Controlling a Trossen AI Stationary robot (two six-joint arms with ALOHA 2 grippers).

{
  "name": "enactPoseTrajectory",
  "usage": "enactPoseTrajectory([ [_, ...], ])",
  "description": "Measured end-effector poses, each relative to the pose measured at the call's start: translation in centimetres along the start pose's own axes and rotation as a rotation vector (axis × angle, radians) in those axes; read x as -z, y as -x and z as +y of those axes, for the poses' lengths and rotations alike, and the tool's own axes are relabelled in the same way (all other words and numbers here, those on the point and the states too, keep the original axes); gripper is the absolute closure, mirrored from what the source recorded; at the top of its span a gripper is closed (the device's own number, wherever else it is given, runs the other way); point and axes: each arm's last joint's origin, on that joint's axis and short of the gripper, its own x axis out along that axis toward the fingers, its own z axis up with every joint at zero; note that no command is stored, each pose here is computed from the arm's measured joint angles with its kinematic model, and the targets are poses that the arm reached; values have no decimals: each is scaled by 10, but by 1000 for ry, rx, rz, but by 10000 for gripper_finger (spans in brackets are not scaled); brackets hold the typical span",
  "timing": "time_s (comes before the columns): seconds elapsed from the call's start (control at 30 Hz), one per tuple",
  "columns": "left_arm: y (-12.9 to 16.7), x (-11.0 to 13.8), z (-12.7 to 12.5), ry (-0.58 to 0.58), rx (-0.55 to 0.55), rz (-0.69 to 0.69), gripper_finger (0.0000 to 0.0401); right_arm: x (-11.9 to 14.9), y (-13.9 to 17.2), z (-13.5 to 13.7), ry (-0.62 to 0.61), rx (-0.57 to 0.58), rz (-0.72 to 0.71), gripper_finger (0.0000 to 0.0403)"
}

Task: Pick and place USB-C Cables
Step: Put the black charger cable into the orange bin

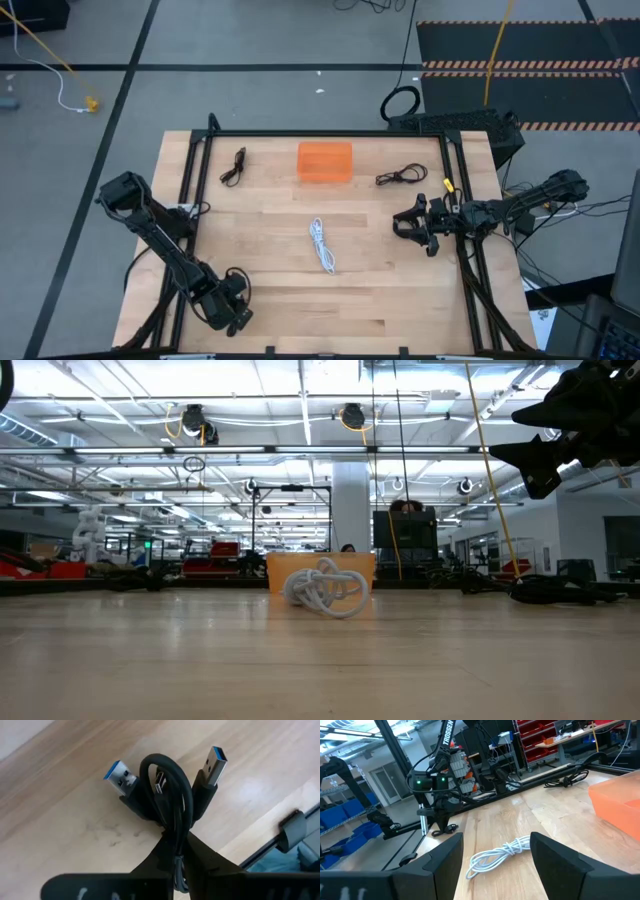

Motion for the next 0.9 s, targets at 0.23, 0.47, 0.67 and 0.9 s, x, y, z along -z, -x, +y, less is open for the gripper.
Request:
enactPoseTrajectory([
  [0.23,1,2,-6,-96,64,22,384,0,0,0,0,0,0,179],
  [0.47,3,-14,-18,-220,152,-72,386,0,0,0,0,0,0,179],
  [0.67,11,-42,-42,-411,337,-178,386,0,0,0,0,0,0,179],
  [0.9,23,-72,-61,-656,476,-335,386,0,0,0,0,0,0,179],
])
